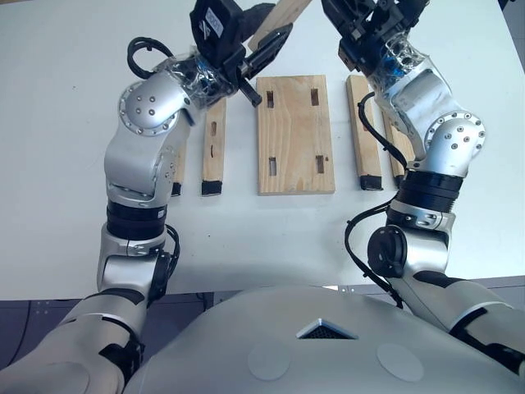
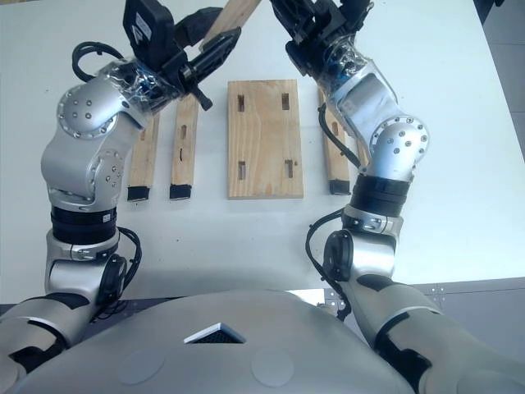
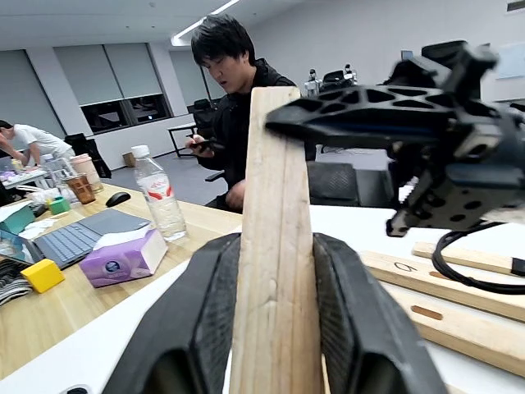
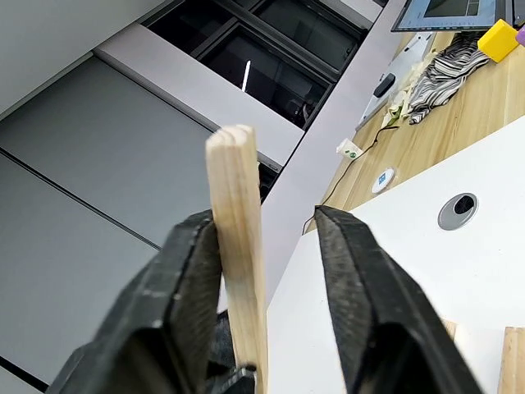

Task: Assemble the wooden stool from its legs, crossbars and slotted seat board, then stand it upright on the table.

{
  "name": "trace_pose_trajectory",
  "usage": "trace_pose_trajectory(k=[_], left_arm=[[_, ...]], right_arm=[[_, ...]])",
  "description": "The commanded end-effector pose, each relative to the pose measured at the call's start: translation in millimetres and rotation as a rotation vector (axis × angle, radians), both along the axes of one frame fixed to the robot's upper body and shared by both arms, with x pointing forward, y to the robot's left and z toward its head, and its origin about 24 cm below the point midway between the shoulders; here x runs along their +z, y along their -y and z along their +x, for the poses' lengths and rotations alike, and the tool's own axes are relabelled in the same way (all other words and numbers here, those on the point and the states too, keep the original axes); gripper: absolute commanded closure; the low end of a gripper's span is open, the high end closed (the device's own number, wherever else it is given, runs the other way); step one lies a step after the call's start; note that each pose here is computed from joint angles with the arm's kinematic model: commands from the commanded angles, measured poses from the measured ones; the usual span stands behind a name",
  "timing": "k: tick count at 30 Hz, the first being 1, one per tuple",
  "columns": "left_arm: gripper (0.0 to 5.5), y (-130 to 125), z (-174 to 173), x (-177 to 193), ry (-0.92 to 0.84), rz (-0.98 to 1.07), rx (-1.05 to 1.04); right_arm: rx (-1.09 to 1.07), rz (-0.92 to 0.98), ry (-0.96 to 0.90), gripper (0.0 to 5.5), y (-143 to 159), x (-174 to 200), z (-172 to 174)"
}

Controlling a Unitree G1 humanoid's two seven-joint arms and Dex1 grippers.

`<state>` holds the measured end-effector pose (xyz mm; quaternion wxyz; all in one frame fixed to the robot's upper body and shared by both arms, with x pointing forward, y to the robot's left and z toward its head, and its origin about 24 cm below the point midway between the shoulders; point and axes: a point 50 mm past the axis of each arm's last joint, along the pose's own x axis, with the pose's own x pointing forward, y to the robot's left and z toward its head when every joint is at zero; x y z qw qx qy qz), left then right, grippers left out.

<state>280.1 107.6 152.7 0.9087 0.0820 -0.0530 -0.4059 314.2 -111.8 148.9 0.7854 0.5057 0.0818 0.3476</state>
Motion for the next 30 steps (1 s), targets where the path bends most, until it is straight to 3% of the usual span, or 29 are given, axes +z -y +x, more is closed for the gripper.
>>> trace_pose_trajectory(k=[1,7,12,16,22,30], left_arm=[[4.25,2.8,-5.6,-2.4,0.013,0.037,-0.036],[4.25,-4.8,0.0,-3.0,0.013,0.039,0.015],[4.25,-7.8,3.4,-4.5,-0.014,0.016,0.038],[3.51,-8.3,4.7,-6.5,-0.029,0.003,0.051],[2.60,-22.5,12.8,-20.6,-0.082,0.033,0.186],[2.57,-24.8,14.9,-28.8,-0.107,0.040,0.237]], right_arm=[[0.004,0.000,-0.023,4.25,-4.0,1.6,2.9],[-0.026,-0.027,-0.051,5.08,-1.4,-3.8,3.1],[-0.033,-0.027,-0.043,5.09,0.2,-2.7,2.4],[-0.162,-0.064,-0.011,5.10,7.9,-0.7,7.9],[-0.545,-0.237,-0.078,5.10,48.6,-33.3,12.3],[-0.655,-0.299,-0.192,5.10,53.7,-79.6,-4.3]])
